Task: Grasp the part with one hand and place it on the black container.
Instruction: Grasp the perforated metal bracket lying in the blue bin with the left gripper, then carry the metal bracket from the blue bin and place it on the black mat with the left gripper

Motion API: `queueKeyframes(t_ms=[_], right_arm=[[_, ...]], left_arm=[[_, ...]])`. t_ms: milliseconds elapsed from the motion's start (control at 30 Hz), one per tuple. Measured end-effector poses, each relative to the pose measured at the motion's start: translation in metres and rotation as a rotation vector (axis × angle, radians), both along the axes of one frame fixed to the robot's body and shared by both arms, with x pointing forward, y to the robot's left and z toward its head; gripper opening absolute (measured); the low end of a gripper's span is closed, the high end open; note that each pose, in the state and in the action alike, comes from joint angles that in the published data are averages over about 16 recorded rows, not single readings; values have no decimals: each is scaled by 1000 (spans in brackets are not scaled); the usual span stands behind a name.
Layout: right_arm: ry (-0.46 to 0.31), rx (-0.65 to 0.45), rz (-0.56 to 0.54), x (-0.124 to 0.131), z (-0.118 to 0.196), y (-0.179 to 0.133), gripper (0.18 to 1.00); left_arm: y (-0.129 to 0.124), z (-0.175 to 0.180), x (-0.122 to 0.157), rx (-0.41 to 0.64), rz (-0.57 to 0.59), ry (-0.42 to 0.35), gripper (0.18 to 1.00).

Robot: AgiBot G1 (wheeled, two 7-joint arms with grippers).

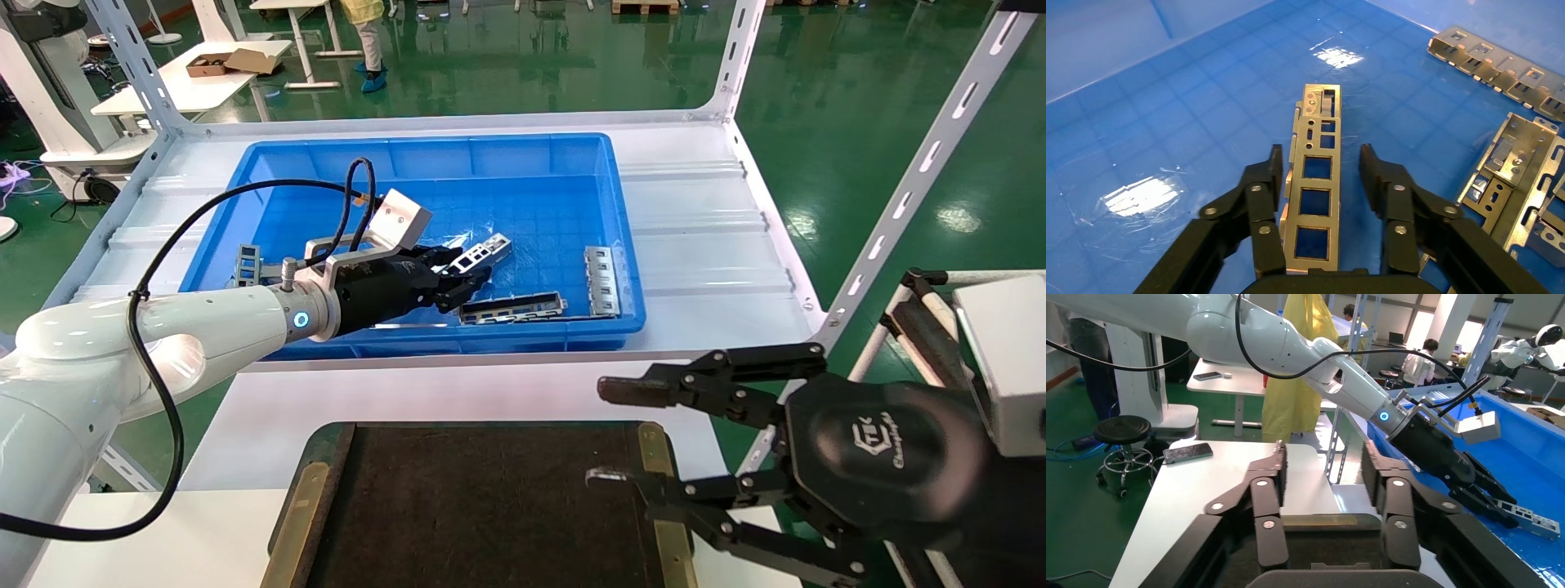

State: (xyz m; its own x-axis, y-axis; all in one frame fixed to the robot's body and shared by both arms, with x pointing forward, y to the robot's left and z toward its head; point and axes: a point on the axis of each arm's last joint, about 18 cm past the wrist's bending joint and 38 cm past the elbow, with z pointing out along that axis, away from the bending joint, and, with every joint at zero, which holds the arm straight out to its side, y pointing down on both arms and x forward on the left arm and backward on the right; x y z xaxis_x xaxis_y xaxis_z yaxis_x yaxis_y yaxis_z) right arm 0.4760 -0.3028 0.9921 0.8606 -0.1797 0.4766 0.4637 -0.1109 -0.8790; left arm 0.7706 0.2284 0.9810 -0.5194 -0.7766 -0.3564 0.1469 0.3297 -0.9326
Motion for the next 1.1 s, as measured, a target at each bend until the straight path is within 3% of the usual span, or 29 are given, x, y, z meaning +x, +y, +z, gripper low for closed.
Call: queueKeyframes(t_ms=[333,533,800,1100], right_arm=[[0,0,0,0,0,0,381],[0,0,0,0,0,0,282],[0,0,0,0,0,0,211],[0,0,0,0,0,0,192]], left_arm=[[0,3,-1,-21,-10,-2,409],[0,16,-6,-46,-40,-19,350],[2,46,-22,-82,-125,-63,334],[7,68,-55,-119,-297,-99,332]])
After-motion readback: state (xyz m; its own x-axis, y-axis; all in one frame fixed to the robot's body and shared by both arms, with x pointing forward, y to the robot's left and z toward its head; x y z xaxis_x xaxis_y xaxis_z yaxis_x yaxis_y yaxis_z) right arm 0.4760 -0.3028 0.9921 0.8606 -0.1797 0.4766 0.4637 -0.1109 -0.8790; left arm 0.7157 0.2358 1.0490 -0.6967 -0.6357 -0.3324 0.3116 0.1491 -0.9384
